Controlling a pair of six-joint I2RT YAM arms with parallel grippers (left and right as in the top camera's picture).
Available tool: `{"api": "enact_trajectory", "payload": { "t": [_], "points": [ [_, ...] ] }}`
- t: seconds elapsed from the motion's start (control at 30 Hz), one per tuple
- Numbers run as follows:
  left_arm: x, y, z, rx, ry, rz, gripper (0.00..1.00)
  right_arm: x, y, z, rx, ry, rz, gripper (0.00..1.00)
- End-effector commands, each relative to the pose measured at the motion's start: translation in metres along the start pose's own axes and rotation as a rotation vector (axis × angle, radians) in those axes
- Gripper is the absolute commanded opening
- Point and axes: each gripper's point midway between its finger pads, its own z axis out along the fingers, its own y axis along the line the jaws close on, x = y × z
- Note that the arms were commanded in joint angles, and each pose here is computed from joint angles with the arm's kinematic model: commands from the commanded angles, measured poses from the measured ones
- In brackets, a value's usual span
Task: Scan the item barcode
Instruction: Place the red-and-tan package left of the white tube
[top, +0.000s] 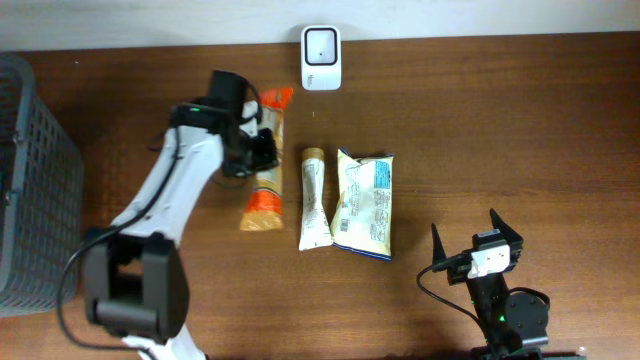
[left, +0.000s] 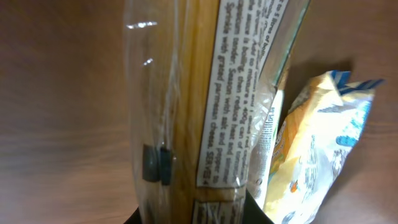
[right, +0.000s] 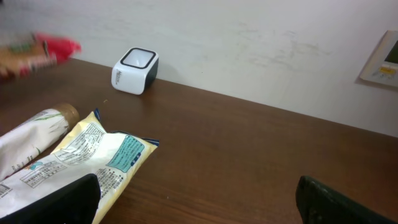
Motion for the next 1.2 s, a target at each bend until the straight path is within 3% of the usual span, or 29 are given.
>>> {"api": "enact_trajectory", "payload": {
  "t": [0.0,0.2,0.67,0.7,0.77,0.83,0.97,1.07,1.17],
  "points": [
    [0.012,-0.02,0.026,-0.02,0.047,-0.17,0.0,0.003,0.0,0.0,-0.002,0.003,0.004,0.99],
    [0.032,-0.021,0.058,-0.118,0.094,-0.183,0.0,0.003,0.0,0.0,-0.002,0.003,0.004,0.99],
    [0.077,0.014,0.063,-0.317,0.196,-0.109,0.02,0.003,0.0,0.0,-0.002,0.003,0.004,0.99],
    [0.078,0.014,0.063,-0.313,0.207,-0.081,0.13,0.003,0.0,0.0,-0.002,0.003,0.004,0.99],
    [0.082,0.008,0.064,-0.27,0.241,-0.009,0.53,0.003,0.0,0.0,-0.002,0.003,0.004,0.99],
    [0.084,0.006,0.064,-0.248,0.257,0.041,0.72,0.003,0.0,0.0,-0.002,0.003,0.004,0.99],
    [0.077,-0.001,0.058,-0.217,0.247,0.078,0.81,0.003,0.0,0.0,-0.002,0.003,0.004,0.99],
    [0.052,-0.015,0.032,-0.18,0.178,0.118,0.82,0.003,0.0,0.0,-0.002,0.003,0.004,0.99],
    [-0.001,-0.034,-0.041,-0.116,-0.006,0.151,0.88,0.003,0.0,0.0,-0.002,0.003,0.004,0.99]
  ]
}}
